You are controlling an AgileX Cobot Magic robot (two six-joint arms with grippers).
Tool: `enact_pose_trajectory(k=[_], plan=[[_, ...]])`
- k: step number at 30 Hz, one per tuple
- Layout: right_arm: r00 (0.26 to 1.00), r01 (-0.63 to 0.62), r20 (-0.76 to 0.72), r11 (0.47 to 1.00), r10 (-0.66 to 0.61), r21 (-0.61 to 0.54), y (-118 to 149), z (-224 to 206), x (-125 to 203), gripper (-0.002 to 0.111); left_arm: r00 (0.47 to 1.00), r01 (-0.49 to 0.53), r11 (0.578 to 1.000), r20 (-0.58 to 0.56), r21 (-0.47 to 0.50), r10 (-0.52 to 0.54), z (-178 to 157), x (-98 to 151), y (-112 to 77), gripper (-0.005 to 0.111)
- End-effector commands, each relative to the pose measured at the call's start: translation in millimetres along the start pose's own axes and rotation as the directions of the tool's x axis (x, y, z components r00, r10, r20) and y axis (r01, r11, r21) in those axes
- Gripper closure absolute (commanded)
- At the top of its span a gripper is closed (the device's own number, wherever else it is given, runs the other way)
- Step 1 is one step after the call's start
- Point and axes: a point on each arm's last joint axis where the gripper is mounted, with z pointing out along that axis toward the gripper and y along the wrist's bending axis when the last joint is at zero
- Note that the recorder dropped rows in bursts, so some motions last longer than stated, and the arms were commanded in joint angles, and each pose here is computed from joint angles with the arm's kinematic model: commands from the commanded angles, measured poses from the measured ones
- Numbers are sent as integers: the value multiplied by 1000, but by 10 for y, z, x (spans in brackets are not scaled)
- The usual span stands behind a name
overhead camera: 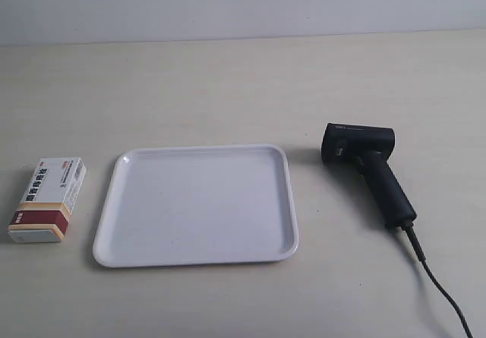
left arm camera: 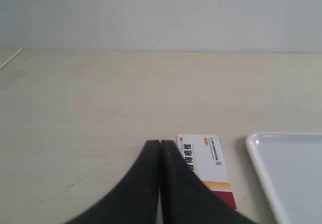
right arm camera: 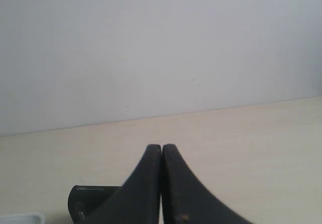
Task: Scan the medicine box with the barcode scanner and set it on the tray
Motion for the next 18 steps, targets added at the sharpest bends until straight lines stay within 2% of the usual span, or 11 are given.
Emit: enact_pose_trajectory(k=[1,10,13,15,18], plan=[[1000,2,6,1000,-2,6,-5,-3,9,108,1000,-2,1000,8,4,2,-2,3,-2,104],[1000,2,6,1000,-2,6,-5,-3,9,108,1000,-2,1000,12,4,2,-2,-1,-2,104],[1000,0,6,1000,0,6,-5,-3,9,108,998,7,1000,69,5,-7,-4,-53,-3,104],[1000,0,6,1000,0,6,-5,-3,9,108,984,102,994,142,28,-105,-11,-121,-11,104],[1000,0,15,1000,0,4,-4,-3,1,108,897,348,931,251,107,-364,-36,-238,-6,104]])
